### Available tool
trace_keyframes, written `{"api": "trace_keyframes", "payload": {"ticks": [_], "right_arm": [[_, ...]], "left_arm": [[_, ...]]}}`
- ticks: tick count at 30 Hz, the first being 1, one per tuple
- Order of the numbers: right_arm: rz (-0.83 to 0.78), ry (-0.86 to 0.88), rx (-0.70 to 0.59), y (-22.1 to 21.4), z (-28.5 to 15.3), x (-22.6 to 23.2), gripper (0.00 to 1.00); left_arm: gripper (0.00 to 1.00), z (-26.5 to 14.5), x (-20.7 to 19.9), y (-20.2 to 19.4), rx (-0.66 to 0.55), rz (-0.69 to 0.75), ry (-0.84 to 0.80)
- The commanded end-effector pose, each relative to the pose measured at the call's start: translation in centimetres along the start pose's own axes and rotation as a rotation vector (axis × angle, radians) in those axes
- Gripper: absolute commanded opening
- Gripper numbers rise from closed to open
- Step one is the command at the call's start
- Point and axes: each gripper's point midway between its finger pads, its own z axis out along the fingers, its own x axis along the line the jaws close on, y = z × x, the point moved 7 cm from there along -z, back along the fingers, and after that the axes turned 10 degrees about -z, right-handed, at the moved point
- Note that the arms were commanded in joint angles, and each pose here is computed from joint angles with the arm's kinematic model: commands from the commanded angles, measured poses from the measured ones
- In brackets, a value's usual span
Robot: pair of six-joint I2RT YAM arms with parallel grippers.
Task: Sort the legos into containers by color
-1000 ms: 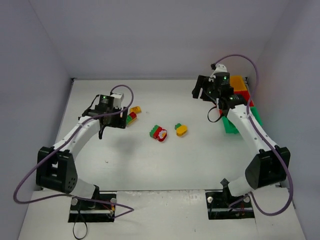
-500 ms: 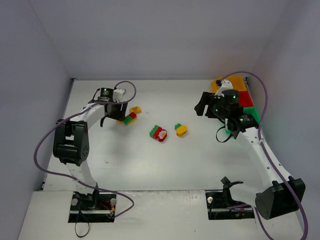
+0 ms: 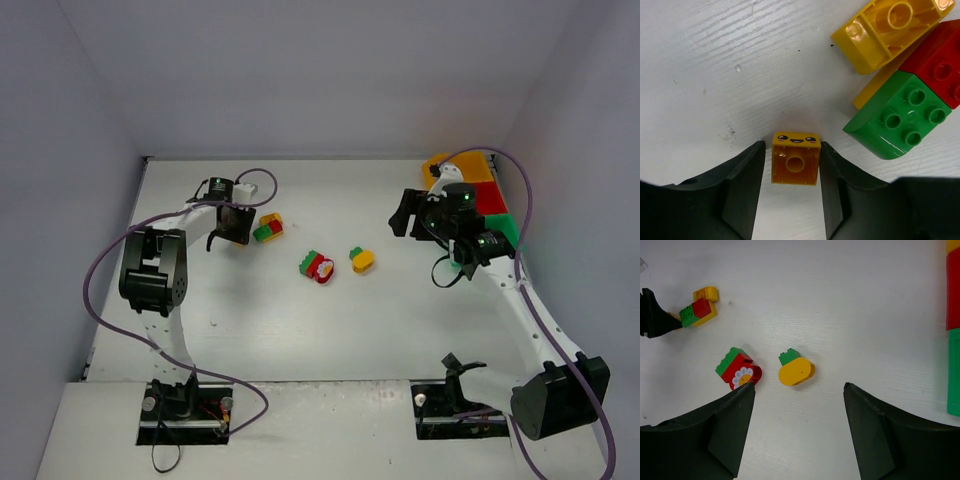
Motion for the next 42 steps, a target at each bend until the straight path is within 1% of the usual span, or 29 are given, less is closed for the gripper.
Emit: {"api": "trace_keyframes", "payload": {"ticks": [1,2,6,7,9,10,11,13,14,16,17,19,20,22,23,26,28,29,34,42], "right_arm": [[-0.027,0.016,-0.038,0.9,0.4,0.3,0.68],[-0.031,0.017,-0.043,1.1,0.3,0.3,0.68],[-0.033,0.027,-0.035,1.1,0.6,0.3,0.68],[-0.034,0.037,-0.042,1.4,0.5,0.5,0.68],[-0.039,0.065,-0.045,1.8,0.5,0.8,0.67],[-0.044,0.105,-0.054,2.3,0.3,1.3,0.67],[-0.043,0.126,-0.053,2.5,0.3,1.5,0.67],[-0.042,0.210,-0.064,3.4,0.0,2.6,0.67],[-0.039,0.239,-0.060,3.6,0.1,2.9,0.67],[-0.023,0.328,-0.053,4.2,-0.1,4.1,0.66],[-0.018,0.355,-0.056,4.8,0.0,4.5,0.66],[0.005,0.419,-0.042,5.1,-0.1,5.7,0.63],[0.010,0.442,-0.040,5.6,0.0,6.1,0.63],[0.011,0.492,-0.034,6.1,-0.1,7.4,0.60],[0.020,0.524,-0.032,6.5,-0.1,8.0,0.59],[0.023,0.600,-0.017,7.0,-0.2,10.0,0.59],[0.016,0.637,-0.030,7.8,-0.5,11.0,0.59],[0.022,0.661,-0.014,7.6,-0.4,11.8,0.59],[0.008,0.750,-0.018,8.1,-0.7,14.5,0.59],[0.008,0.815,0.012,7.2,-0.5,16.8,0.56]], "left_arm": [[0.40,-1.4,-0.2,2.3,-0.064,0.014,0.004],[0.39,-1.4,-0.2,2.2,-0.061,0.012,0.003],[0.26,-1.5,-0.3,2.3,-0.061,0.008,-0.004],[0.17,-1.7,-0.5,2.3,-0.055,0.007,-0.014],[0.09,-2.6,-1.0,2.7,-0.073,0.011,-0.031],[0.04,-3.0,-1.4,2.8,-0.085,0.020,-0.052],[0.03,-4.3,-2.1,3.4,-0.121,0.037,-0.070],[0.01,-5.4,-3.2,3.3,-0.155,0.097,-0.099],[0.01,-7.3,-4.1,3.9,-0.211,0.134,-0.114],[0.02,-8.6,-6.4,3.6,-0.256,0.230,-0.156],[0.02,-10.8,-7.5,4.1,-0.321,0.266,-0.188],[0.02,-12.3,-9.9,3.8,-0.376,0.333,-0.255],[0.02,-14.2,-11.0,4.0,-0.432,0.361,-0.302],[0.04,-15.8,-13.1,3.6,-0.482,0.416,-0.369],[0.05,-17.4,-13.9,3.6,-0.527,0.444,-0.387],[0.06,-20.2,-16.6,3.2,-0.597,0.533,-0.445],[0.06,-21.9,-18.3,2.7,-0.629,0.584,-0.487],[0.06,-22.5,-18.8,2.7,-0.645,0.601,-0.495],[0.06,-25.3,-20.5,2.4,-0.717,0.652,-0.544],[0.06,-27.0,-21.4,2.1,-0.774,0.680,-0.568]]}}
